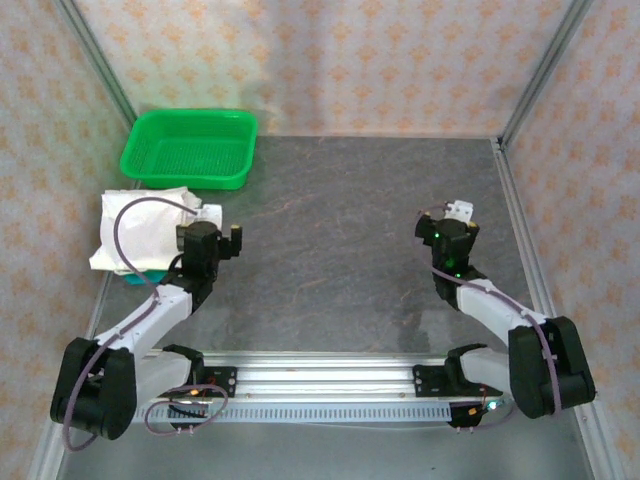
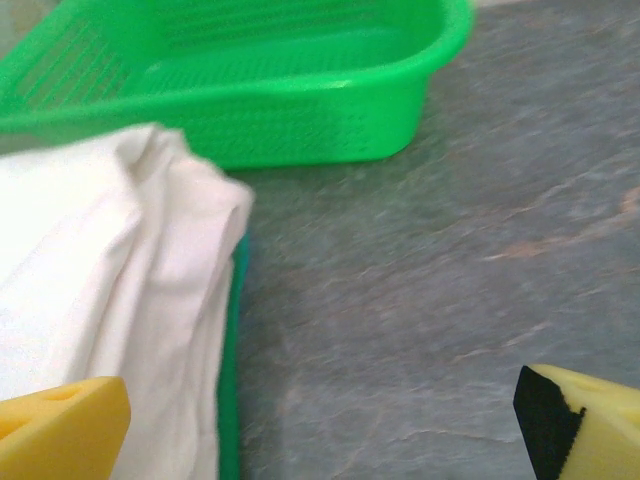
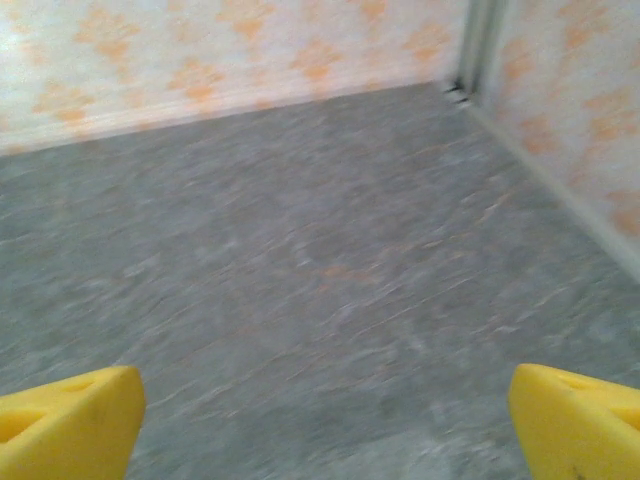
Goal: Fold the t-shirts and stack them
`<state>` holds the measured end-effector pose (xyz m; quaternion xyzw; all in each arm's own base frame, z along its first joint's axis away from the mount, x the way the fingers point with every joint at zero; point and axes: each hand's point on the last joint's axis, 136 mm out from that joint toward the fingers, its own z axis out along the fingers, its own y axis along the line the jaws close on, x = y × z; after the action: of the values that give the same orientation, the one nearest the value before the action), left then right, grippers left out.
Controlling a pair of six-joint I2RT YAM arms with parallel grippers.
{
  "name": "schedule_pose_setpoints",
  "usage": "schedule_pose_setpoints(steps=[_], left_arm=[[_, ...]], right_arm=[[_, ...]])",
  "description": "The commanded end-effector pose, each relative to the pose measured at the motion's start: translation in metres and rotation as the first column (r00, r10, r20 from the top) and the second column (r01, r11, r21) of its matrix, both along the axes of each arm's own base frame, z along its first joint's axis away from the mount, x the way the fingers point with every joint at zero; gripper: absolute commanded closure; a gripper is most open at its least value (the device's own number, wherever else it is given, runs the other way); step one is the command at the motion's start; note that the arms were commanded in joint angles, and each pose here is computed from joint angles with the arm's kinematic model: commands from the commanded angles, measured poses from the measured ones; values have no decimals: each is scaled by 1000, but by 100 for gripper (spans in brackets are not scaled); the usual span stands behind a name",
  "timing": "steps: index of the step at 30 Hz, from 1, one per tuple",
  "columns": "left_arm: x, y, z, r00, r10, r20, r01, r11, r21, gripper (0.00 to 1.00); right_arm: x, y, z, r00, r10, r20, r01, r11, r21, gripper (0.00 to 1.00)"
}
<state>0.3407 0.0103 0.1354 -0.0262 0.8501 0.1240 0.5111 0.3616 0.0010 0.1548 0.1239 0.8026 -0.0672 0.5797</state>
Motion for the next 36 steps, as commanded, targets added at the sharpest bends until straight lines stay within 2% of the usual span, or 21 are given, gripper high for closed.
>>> schedule_pose_setpoints(steps=[1,6,11,12,14,16,23,36], left_arm=[[10,13,10,993,27,112,-21,998,-54,0],[22,13,0,987,-7,161,21,996,-81,0],[38,8,-15,985,-25,170,47,991,-126,0],[43,6,-22,989,-33,141,51,991,-127,0],[52,3,-37,994,-55,98,67,990,-122,0],[54,12,-42,996,-15,85,28,988,-154,0],[53,15,-43,996,7,87,6,990,-139,0],[54,14,-42,996,7,88,5,991,-135,0]], right_arm=[[4,-26,6,995,-92,39,95,991,-91,6],[11,-46,-27,992,-125,27,125,992,8,6],[20,-49,-53,996,-89,23,87,994,63,6],[22,-48,-57,997,-75,26,73,995,71,6],[25,-43,-60,999,-41,30,39,997,74,6],[26,-42,-62,999,-36,-2,36,997,74,5],[28,-42,-62,1000,-31,0,31,997,71,1],[28,-42,-62,1000,-31,3,31,997,71,0]])
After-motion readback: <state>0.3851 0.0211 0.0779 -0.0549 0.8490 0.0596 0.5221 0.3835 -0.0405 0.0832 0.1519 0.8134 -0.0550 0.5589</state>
